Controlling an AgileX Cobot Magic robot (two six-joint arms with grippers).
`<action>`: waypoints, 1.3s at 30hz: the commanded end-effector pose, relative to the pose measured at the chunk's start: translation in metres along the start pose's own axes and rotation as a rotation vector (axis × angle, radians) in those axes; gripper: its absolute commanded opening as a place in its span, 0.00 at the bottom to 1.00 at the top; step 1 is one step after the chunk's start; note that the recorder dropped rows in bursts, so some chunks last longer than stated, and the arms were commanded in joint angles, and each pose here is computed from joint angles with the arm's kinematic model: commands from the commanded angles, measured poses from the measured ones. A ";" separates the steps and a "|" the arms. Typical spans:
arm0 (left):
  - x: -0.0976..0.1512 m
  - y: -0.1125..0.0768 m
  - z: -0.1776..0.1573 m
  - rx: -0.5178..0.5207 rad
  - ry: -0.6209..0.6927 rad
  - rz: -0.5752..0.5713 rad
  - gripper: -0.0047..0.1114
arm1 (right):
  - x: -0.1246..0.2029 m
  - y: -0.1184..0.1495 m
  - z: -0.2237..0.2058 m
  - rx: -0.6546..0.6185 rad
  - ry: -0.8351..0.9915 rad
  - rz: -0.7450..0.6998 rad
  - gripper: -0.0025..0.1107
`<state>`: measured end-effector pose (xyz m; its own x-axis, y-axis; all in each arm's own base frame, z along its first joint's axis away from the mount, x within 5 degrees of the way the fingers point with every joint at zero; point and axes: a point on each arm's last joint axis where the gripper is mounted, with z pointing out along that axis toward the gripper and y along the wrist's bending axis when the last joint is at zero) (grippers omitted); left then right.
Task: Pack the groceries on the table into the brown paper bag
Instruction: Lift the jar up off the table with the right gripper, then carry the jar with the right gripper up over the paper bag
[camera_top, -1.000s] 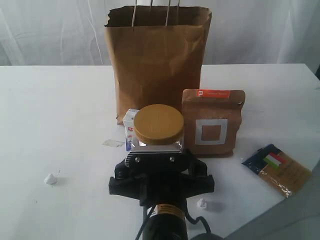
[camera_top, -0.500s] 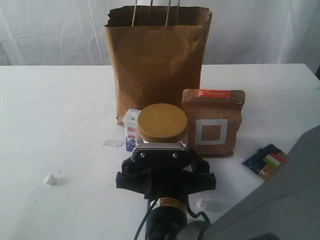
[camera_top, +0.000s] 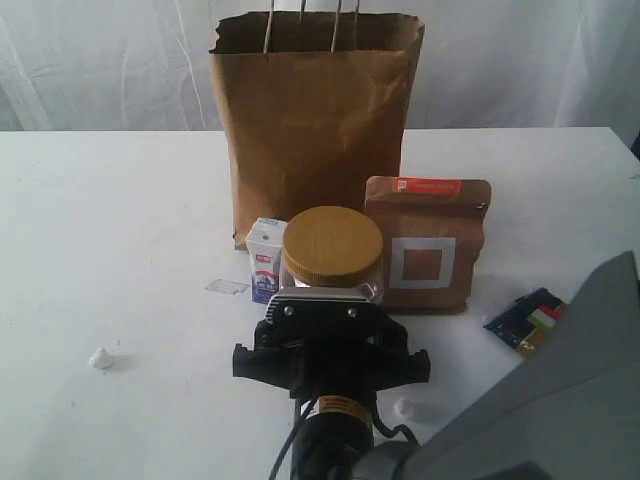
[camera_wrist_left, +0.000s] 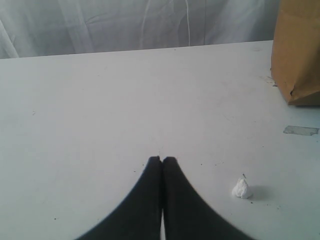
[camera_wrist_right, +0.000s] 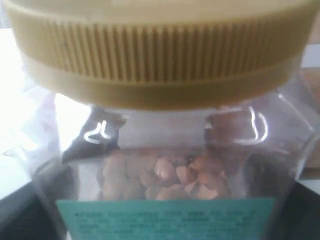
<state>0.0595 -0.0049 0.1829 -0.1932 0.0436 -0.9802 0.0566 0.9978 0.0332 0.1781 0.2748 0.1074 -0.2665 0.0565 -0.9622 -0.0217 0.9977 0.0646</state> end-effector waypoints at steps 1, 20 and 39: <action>0.000 0.000 0.000 0.006 -0.010 -0.001 0.04 | -0.004 0.000 -0.003 0.010 -0.033 0.010 0.27; 0.000 0.000 0.000 0.006 -0.010 -0.001 0.04 | -0.091 0.009 -0.108 -0.283 -0.114 -0.041 0.19; 0.000 0.000 0.000 0.006 -0.010 -0.001 0.04 | -0.398 -0.189 -0.221 -0.516 -0.511 -0.052 0.19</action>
<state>0.0595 -0.0049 0.1829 -0.1932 0.0436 -0.9802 0.0566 0.9978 0.0332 0.0771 0.0455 0.5277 0.1601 0.2438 -0.9565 -0.5052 0.8527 0.1328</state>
